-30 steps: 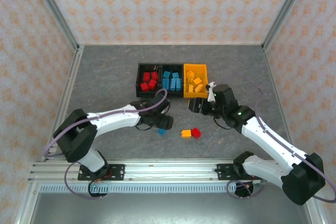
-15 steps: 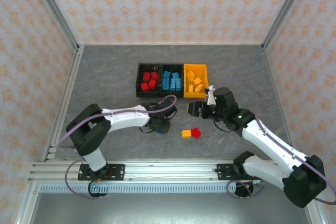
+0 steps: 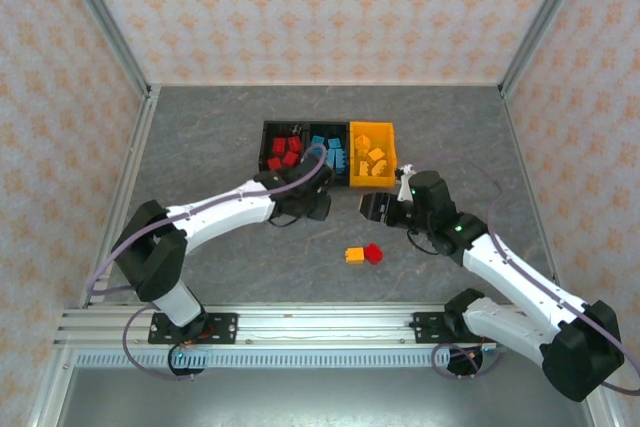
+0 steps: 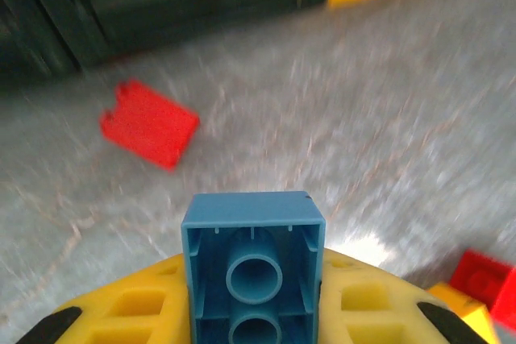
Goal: Sort the legos into containers by color
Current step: Pick up the lego from the middle-left of the table, then place the lego in the container.
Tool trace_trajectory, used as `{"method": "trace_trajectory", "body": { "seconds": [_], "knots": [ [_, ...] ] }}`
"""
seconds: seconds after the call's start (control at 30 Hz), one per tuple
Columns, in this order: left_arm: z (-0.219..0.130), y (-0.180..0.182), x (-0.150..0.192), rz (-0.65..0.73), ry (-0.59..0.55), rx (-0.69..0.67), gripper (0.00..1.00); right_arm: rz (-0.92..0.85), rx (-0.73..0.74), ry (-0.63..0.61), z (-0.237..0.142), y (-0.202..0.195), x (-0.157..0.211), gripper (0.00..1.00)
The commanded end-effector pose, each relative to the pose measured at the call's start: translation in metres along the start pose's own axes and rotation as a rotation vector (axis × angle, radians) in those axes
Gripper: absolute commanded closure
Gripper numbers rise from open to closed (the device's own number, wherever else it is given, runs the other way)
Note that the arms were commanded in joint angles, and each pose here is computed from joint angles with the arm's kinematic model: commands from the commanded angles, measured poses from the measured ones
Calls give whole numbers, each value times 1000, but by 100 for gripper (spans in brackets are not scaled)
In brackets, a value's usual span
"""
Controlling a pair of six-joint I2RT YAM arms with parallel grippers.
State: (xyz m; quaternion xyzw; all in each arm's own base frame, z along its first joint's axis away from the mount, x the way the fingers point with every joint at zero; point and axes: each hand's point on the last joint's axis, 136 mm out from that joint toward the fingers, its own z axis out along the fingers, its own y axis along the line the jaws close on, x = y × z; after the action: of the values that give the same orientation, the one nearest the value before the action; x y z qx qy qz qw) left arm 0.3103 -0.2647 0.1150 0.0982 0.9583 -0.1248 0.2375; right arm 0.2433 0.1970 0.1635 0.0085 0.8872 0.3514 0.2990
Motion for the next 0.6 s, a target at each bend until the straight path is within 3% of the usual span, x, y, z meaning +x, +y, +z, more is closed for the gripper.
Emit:
{"method": "trace_trajectory", "body": {
  "seconds": [0.0,0.2,0.57],
  "knots": [
    [-9,4,-41,-24,-71,-9,74,16,-19,-58,-3,3,-7,33],
    [-10,8,-95,-49,-127,-33,74,36,-31,-82,-6,2,-8,33],
    [24,13,-156,-103,-158,-69,74,67,-39,-106,-8,0,-7,34]
  ]
}}
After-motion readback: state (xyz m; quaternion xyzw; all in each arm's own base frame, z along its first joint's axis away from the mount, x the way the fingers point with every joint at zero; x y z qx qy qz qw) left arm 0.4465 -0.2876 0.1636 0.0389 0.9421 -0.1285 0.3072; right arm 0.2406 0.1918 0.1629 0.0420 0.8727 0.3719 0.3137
